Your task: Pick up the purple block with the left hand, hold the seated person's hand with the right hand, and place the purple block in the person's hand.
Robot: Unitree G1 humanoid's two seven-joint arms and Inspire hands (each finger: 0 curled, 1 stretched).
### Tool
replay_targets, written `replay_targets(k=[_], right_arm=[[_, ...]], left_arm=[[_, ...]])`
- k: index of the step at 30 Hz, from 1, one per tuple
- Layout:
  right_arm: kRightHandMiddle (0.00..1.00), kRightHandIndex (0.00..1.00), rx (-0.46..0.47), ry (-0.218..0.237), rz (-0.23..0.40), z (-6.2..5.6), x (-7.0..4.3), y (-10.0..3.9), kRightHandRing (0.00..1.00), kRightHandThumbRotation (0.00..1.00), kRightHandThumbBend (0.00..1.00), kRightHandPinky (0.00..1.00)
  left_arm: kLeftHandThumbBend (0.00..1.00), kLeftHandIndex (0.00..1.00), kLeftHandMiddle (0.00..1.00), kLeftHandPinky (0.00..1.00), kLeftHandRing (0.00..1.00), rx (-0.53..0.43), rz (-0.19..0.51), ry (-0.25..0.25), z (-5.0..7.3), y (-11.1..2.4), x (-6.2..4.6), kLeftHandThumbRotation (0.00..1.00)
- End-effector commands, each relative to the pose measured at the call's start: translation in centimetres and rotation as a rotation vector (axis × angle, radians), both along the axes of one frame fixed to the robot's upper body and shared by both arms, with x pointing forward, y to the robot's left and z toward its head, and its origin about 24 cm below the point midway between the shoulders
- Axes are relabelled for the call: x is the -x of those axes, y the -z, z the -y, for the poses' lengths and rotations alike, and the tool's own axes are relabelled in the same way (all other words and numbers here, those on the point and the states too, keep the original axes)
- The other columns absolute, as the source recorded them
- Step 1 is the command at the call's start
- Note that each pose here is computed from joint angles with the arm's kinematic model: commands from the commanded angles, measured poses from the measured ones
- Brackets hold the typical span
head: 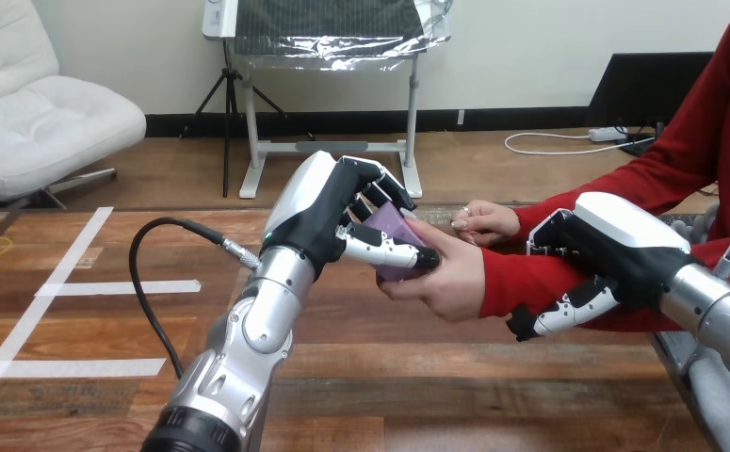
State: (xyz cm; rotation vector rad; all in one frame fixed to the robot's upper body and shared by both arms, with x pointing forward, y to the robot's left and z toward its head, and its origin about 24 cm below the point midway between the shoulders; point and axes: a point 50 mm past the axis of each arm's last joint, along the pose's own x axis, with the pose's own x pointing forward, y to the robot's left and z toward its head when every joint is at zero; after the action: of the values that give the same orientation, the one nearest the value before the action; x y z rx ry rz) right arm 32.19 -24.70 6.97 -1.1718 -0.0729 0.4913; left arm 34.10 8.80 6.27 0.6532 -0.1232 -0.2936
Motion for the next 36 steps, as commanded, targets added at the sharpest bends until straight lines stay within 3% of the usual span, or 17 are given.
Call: replay_targets(k=[1,17,36], right_arm=[[0.28,0.28,-0.103,-0.089,0.098,-3.2,-0.8,-1.8,0.22,0.23,0.84,0.21],[0.28,0.28,-0.101,-0.088,0.101,-3.6,-0.8,-1.9,0.22,0.26,0.85,0.2],[0.28,0.29,-0.114,-0.082,0.102,-3.5,-0.6,-1.8,0.22,0.26,0.85,0.2]], left_arm=[[0.81,0.42,0.27,0.14,0.19,0.053,0.094,0.078,2.7,-3.0,-0.9,0.0],[0.81,0.43,0.32,0.19,0.23,0.062,0.079,0.127,4.5,-2.9,-0.5,0.0],[0.82,0.43,0.34,0.22,0.26,0.088,0.054,0.156,4.7,-2.6,-0.2,0.0]])
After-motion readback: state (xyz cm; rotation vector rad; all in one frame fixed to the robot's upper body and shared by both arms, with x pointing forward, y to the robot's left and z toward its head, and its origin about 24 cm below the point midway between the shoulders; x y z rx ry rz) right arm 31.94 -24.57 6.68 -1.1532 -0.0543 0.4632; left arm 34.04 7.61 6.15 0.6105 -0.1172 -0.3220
